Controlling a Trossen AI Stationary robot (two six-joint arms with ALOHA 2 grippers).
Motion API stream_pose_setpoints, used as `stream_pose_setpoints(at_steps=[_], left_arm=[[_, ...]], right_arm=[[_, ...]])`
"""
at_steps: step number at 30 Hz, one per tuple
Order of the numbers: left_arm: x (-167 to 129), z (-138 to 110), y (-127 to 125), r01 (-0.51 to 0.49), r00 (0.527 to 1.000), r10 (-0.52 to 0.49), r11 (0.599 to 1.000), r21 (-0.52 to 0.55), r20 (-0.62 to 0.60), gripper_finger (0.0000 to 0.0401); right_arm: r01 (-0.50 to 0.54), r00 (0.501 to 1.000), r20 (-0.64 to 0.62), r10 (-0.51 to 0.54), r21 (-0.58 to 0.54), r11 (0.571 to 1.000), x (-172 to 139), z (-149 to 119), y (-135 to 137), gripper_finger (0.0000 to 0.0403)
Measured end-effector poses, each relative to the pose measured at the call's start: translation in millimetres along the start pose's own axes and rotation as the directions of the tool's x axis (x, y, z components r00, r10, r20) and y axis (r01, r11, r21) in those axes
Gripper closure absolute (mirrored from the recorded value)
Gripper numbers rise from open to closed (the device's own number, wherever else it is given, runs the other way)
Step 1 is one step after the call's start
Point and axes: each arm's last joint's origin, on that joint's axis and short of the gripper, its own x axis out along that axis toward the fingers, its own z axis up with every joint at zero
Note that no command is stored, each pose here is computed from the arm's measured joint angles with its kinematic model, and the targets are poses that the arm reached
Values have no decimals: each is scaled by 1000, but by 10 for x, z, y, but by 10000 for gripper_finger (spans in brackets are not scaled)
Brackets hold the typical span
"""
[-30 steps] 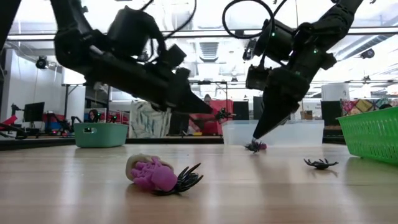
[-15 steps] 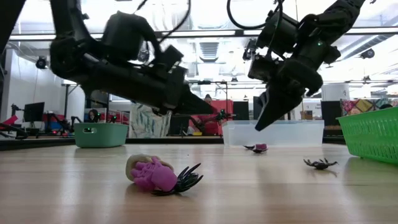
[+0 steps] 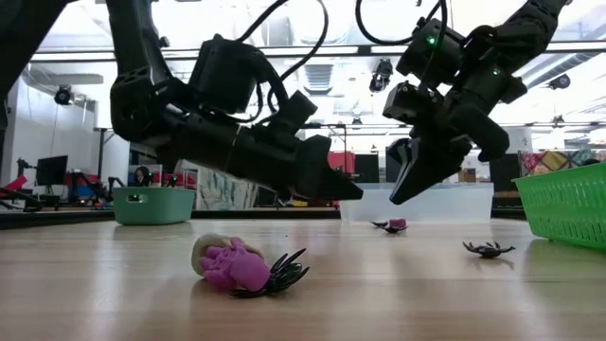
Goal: Sort Halloween decoration
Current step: Put the black spider toy into the white bin
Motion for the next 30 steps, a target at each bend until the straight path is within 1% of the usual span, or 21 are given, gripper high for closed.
stream_pose_setpoints(at_steps=[5, 8, 12, 17, 21, 24, 27, 30], left_arm=[[-22, 15, 9, -1, 1000, 1, 1000, -2, 6, 363], [-26, 8, 11, -1, 1000, 1, 1000, 0, 3, 363], [-26, 9, 11, -2, 1000, 2, 1000, -1, 3, 363], [-27, 7, 12, -2, 1000, 2, 1000, 0, 3, 363], [-30, 3, 13, -2, 1000, 2, 1000, 0, 1, 363], [-29, 3, 14, -3, 1000, 3, 1000, 0, 1, 363], [-29, 3, 14, -3, 1000, 3, 1000, 0, 2, 363], [-29, 3, 14, -3, 1000, 3, 1000, 0, 2, 363]], right_arm=[[66, 998, -9, -66, -2, 998, 5, 3, 18, 350], [63, 998, 3, -63, 16, 998, 10, 17, 41, 315], [67, 998, -9, -67, -1, 998, 54, 4, 88, 267], [56, 997, -54, -57, -19, 998, 186, -70, 115, 230], [121, 989, -87, -122, -10, 993, 261, -123, 86, 221], [130, 986, -99, -131, -20, 991, 301, -144, 81, 224], [125, 986, -111, -127, -27, 992, 331, -165, 80, 242], [121, 986, -113, -123, -29, 992, 338, -170, 82, 275]])
